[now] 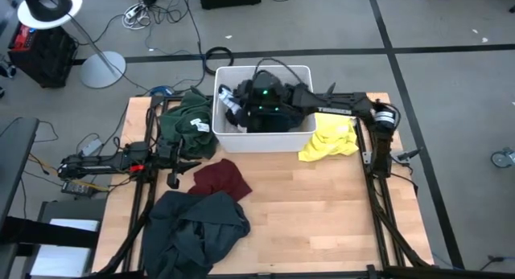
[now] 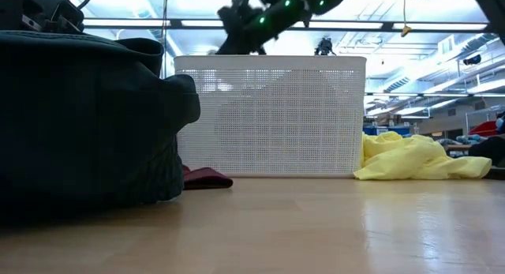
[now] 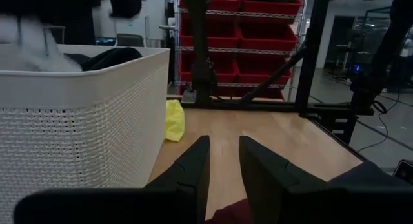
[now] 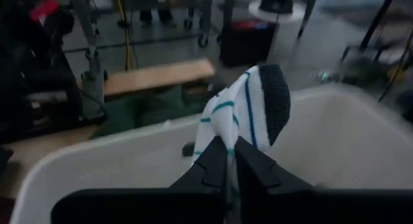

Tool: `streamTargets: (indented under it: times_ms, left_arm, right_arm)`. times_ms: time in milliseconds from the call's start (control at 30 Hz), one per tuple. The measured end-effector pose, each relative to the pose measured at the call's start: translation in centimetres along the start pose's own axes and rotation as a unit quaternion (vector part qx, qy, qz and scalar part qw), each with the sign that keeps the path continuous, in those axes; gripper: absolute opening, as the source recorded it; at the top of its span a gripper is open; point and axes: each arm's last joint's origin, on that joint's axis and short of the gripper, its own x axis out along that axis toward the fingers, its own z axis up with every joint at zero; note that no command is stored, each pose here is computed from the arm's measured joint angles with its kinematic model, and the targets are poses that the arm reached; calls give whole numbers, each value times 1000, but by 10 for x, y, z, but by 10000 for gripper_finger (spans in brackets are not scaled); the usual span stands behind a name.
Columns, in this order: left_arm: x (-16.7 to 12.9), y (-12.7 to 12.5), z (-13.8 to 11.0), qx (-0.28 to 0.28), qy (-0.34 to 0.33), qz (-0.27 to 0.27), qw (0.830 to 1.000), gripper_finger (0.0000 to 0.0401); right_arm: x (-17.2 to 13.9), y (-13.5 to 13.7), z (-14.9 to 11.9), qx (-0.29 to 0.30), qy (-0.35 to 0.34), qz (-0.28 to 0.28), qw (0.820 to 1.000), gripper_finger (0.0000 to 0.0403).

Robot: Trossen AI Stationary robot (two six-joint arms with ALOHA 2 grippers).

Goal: Sort clothes
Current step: Put the white sock into the white bin, then put the blue shorts into the white bin

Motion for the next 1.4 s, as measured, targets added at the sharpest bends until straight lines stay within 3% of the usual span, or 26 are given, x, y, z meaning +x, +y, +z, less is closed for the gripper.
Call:
streamTargets:
  times_ms: [200,367,767,1033,1400]
  left_arm:
    - [0,0,0,0,0,0,1000,89]
    - [0,0,0,0,0,0,1000,89]
    - [0,0,0,0,0,0,1000,89]
    - [0,0,0,0,0,0,1000,89]
    - [0,0,0,0,0,0,1000,89]
  right_arm:
    - [23,2,-27,61,51,-1,997,38]
    - [23,3,-33,84,81,9,993,73]
    - [-21,10,7,82,29,29,996,152]
    - [-52,68,24,53,4,111,992,158]
    - [-82,157,15,19,9,194,981,189]
